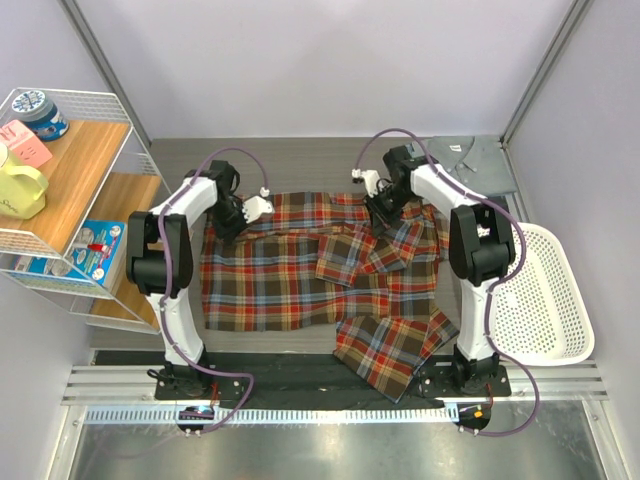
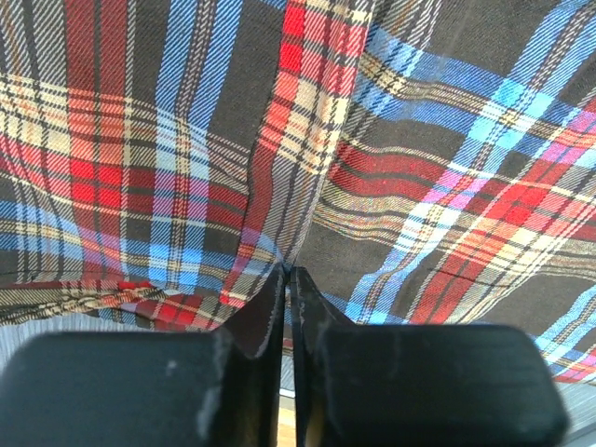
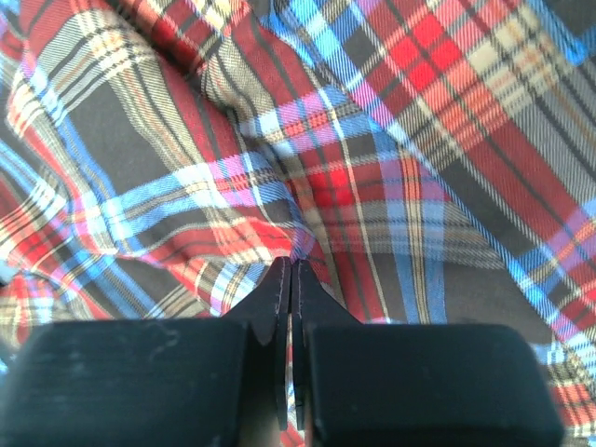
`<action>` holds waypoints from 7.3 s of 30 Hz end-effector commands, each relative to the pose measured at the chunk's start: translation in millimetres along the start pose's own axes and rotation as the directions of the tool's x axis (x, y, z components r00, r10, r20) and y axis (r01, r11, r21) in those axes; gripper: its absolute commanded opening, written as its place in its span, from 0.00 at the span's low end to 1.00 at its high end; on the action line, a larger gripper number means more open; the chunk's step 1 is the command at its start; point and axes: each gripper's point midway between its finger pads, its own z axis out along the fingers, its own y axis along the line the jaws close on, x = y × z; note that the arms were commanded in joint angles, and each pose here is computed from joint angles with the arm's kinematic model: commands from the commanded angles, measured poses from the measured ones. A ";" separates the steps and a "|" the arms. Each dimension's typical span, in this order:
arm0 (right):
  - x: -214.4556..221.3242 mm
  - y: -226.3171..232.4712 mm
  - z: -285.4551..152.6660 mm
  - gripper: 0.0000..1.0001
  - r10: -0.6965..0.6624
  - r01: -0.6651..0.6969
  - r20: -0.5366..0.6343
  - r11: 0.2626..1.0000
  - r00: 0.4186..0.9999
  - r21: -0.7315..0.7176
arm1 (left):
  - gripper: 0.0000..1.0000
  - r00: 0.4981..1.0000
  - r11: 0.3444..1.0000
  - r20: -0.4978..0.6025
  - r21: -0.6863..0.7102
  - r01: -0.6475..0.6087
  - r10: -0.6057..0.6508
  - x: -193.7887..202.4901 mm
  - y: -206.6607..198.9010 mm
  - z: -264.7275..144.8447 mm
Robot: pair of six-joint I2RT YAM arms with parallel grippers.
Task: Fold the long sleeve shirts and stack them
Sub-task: Fold the shirt
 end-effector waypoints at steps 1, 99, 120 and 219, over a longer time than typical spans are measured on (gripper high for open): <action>-25.7 10.2 -63.6 0.01 -0.034 0.034 0.149 0.999 0.988 0.002 | 0.01 0.999 0.997 0.042 -0.079 -0.017 0.020 -9.8 15.1 -29.5; 29.4 99.5 17.6 0.01 -0.716 0.707 -0.033 0.680 0.697 0.196 | 0.73 0.616 0.946 0.736 0.102 0.308 -0.280 -141.7 -77.1 -136.7; -25.6 193.0 -118.2 0.01 -0.489 0.623 0.476 0.762 0.731 -0.174 | 0.80 0.413 0.941 0.849 -0.261 -0.213 0.329 -217.0 -140.8 -175.1; 1.4 -39.4 -75.6 0.64 0.030 -0.041 0.110 0.994 0.993 0.098 | 0.49 0.810 0.847 0.411 -0.146 0.511 -0.418 -100.0 -8.0 -68.9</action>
